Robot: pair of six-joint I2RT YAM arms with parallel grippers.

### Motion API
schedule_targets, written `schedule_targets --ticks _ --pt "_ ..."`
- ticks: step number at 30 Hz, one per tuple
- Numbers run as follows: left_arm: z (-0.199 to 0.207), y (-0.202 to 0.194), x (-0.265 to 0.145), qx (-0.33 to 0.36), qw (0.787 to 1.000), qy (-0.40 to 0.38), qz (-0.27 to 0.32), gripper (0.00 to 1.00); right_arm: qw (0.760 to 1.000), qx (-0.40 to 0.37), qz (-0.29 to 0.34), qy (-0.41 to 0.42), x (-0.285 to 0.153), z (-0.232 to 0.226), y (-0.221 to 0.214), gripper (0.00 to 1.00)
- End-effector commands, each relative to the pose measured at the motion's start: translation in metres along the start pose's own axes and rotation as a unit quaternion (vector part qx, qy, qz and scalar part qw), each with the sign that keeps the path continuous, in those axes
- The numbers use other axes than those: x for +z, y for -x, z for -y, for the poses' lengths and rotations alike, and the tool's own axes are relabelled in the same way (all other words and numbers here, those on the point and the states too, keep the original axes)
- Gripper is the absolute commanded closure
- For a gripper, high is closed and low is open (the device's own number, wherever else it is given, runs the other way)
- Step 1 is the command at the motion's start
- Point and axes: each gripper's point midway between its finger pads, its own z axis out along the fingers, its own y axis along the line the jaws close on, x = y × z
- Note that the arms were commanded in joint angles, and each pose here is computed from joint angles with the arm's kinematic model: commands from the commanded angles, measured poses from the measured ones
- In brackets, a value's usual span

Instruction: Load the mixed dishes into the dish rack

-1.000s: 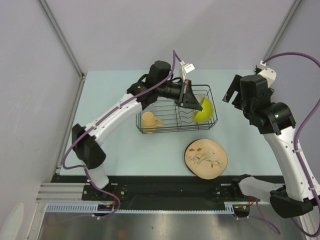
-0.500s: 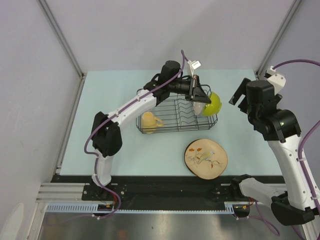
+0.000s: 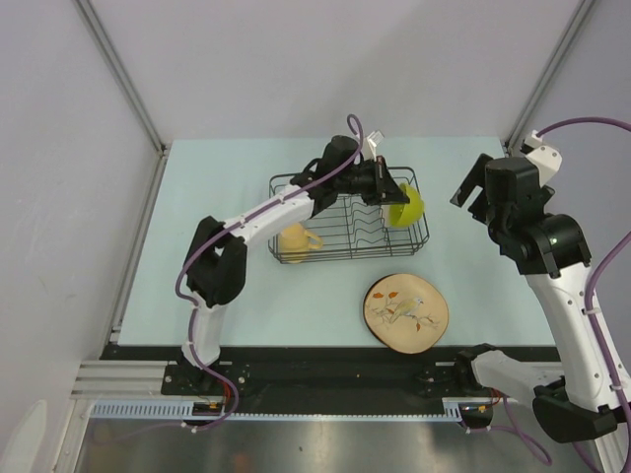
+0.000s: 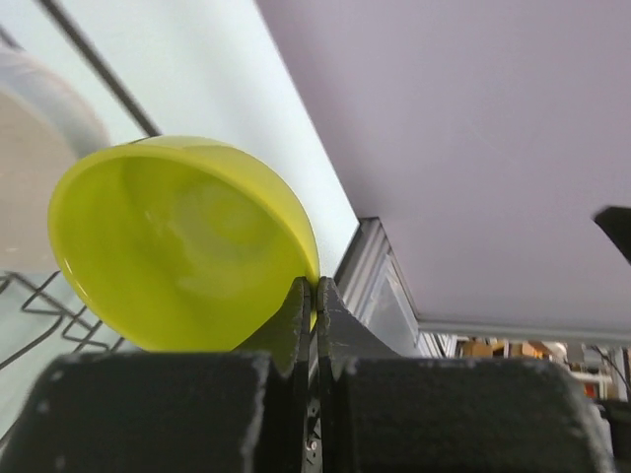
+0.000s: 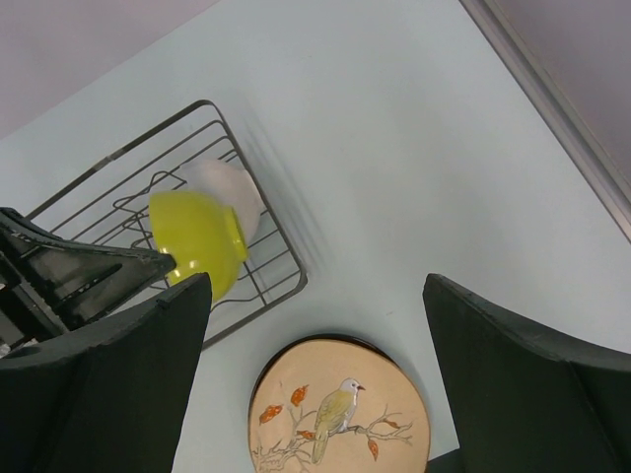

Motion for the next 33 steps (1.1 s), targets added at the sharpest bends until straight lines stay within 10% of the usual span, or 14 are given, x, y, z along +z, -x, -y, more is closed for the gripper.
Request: schedule_targets --ticks 1,17,33 --pt "0.014 0.009 -0.003 0.005 0.999 0.008 0.049 1.0 1.0 0.027 0.005 0.011 0.001 -0.01 0.007 0.06" --pt "0.05 -0.012 0.014 -0.025 0.998 -0.038 0.041 1.0 0.999 0.029 -0.004 0.027 -0.002 -0.015 0.006 0.06" --pt "0.001 0.002 0.027 -0.057 0.997 -0.011 0.059 1.0 0.999 0.021 -0.001 0.027 -0.005 -0.016 0.013 0.06"
